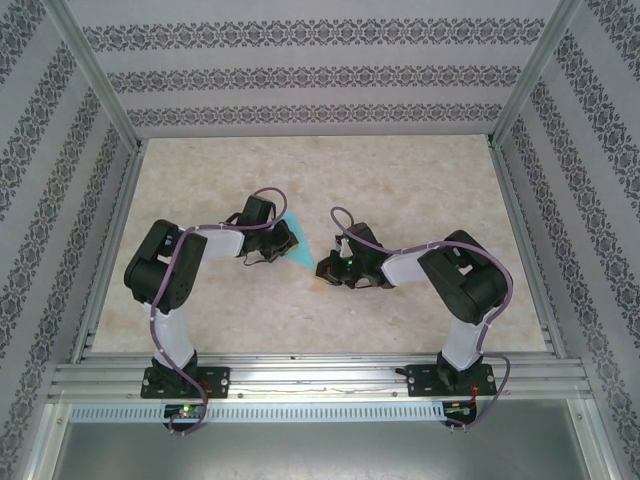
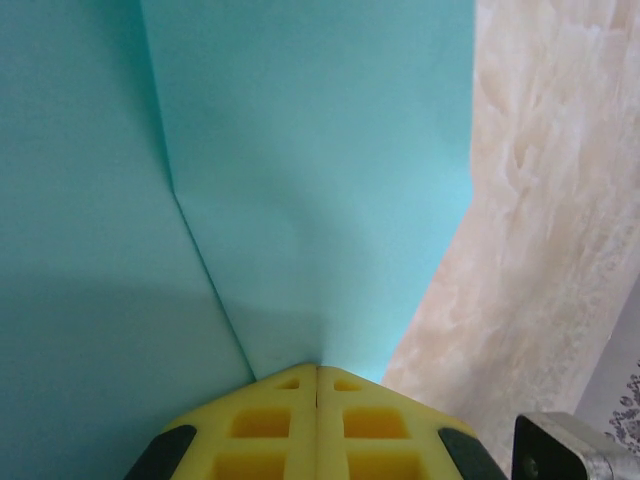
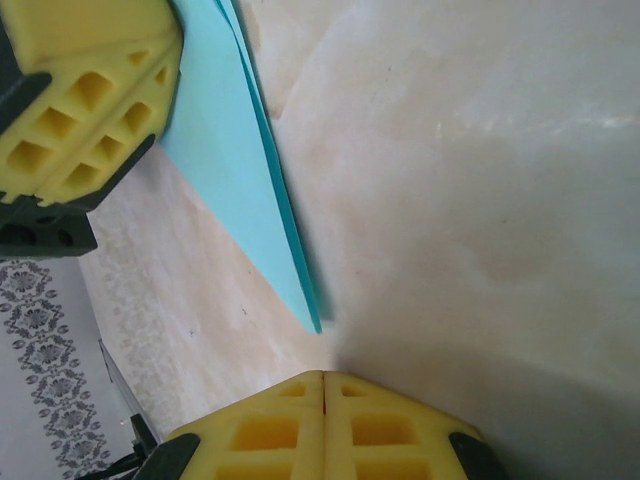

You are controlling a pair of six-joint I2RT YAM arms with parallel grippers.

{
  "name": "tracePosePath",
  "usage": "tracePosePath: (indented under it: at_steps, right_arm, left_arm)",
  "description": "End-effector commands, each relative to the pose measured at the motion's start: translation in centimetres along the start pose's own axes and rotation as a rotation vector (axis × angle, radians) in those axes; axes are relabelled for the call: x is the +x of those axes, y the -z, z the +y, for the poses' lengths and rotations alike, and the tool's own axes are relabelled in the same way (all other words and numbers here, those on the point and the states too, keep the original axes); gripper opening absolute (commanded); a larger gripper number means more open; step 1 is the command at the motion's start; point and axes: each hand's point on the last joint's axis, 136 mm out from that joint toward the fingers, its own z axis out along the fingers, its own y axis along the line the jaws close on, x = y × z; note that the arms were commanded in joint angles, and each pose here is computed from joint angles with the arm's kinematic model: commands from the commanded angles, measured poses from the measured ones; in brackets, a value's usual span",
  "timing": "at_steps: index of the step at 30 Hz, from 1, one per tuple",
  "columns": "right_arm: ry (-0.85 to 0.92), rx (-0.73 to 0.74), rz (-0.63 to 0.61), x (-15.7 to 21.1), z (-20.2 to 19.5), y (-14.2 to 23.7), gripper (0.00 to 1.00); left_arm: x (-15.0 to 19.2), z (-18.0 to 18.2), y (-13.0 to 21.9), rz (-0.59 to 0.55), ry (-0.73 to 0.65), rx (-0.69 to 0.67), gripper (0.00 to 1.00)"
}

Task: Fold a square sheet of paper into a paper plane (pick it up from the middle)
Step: Fourth fold the wing at the center of the table.

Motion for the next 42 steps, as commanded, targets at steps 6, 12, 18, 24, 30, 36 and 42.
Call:
tracePosePath:
  at_steps: [6,12,18,24,30,36,42]
  right_arm:
    - [0.011,0.039,0.01,-0.2,0.2,0.5,0.01]
    - [0.034,0.081,-0.006,-2.7,1.5,-0.7,0.0]
    - [0.069,0.139,0.011,-3.7,1.7,-1.9,0.0]
    - [0.038,0.287,0.047,-3.1,-2.0,-2.1,0.0]
    - [0.02,0.371,0.117,0.0,-6.0,-1.8,0.0]
    - [0.0,0.369,0.123,0.5,-7.0,-1.3,0.0]
    - [-0.01,0.356,0.127,0.8,-7.2,-1.2,0.0]
  left_arm:
    - [1.9,2.0,-0.8,0.071,0.034,-0.03,0.0]
    - [2.2,2.3,-0.6,0.069,0.029,-0.035,0.0]
    - [2.2,1.8,-0.6,0.072,0.025,-0.023,0.0]
    - [2.0,1.5,-0.5,0.064,0.012,-0.021,0.0]
    - [0.3,0.8,-0.5,0.043,0.005,-0.019,0.0]
    - [-1.7,0.2,-0.1,0.001,0.004,-0.018,0.0]
    - [-3.4,0.9,-0.3,-0.008,0.007,-0.042,0.0]
